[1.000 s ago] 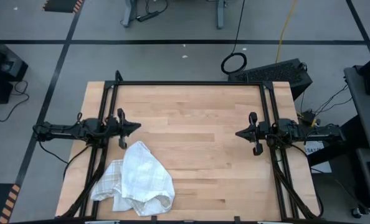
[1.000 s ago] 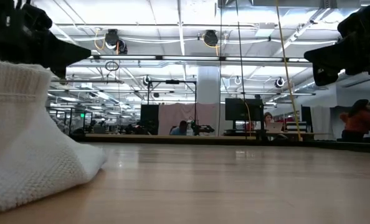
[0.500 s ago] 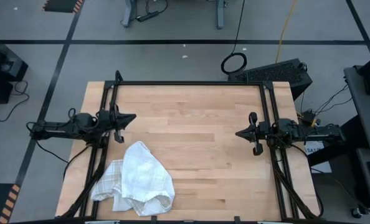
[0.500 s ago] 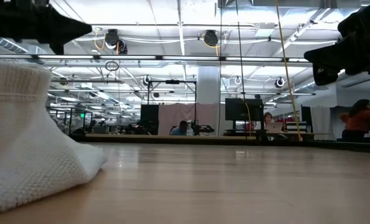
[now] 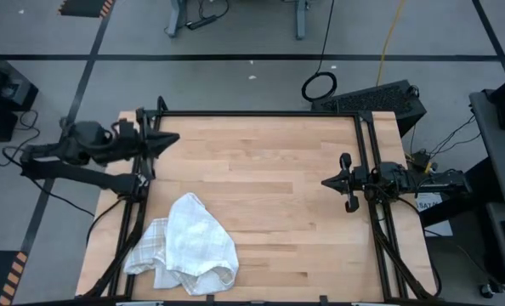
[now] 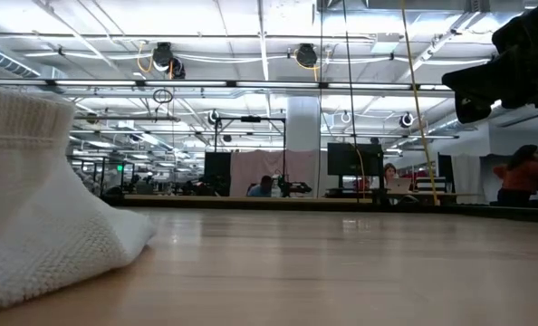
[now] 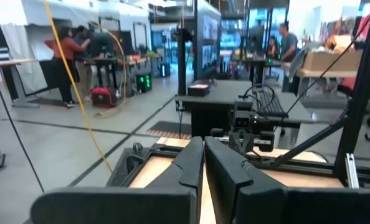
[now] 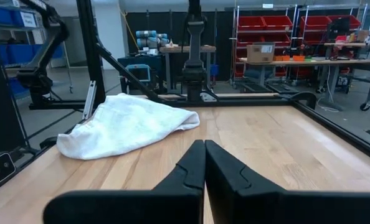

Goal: Roll towel
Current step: Roll the towel

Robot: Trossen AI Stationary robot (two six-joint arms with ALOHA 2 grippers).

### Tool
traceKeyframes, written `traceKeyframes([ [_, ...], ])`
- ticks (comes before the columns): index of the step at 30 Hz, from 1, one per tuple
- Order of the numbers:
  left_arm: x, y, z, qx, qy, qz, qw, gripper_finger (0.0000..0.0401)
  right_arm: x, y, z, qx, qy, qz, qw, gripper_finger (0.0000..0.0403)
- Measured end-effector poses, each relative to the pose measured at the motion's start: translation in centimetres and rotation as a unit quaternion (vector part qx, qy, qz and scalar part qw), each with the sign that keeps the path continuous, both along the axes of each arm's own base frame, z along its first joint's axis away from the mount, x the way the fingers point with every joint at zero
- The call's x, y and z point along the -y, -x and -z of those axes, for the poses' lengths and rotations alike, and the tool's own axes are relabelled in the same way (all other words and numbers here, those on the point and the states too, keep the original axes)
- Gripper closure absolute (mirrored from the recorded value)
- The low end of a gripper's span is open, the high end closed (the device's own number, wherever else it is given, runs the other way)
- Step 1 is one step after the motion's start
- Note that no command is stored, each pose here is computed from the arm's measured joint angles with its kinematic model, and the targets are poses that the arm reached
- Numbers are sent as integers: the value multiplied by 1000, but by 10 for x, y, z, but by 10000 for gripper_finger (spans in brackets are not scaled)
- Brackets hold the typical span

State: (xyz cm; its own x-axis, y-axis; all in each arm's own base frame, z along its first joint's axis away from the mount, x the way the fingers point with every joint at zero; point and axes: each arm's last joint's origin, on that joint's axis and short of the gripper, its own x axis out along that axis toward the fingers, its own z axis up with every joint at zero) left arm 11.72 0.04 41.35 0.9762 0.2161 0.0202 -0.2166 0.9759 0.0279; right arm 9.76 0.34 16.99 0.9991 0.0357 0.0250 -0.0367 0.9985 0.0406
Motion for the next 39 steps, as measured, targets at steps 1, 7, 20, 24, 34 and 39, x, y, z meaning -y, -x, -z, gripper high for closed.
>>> traceKeyframes([
  [1,0,-4,-11,-5,0,0,1000,379,0,0,0,0,0,0,1000,403],
  [7,2,-33,-64,-34,8,0,999,379,0,0,0,0,0,0,1000,403],
  [20,14,-113,-72,-67,168,-8,983,379,2,0,-3,14,-7,25,1000,403],
  [24,20,-134,-60,-96,153,2,984,379,2,0,-6,31,-15,25,999,403],
  [34,27,-150,-49,-118,150,6,982,379,3,17,-71,143,-59,22,988,403],
  [39,26,-147,-51,-116,146,-2,982,379,3,32,-130,72,-17,33,997,403],
])
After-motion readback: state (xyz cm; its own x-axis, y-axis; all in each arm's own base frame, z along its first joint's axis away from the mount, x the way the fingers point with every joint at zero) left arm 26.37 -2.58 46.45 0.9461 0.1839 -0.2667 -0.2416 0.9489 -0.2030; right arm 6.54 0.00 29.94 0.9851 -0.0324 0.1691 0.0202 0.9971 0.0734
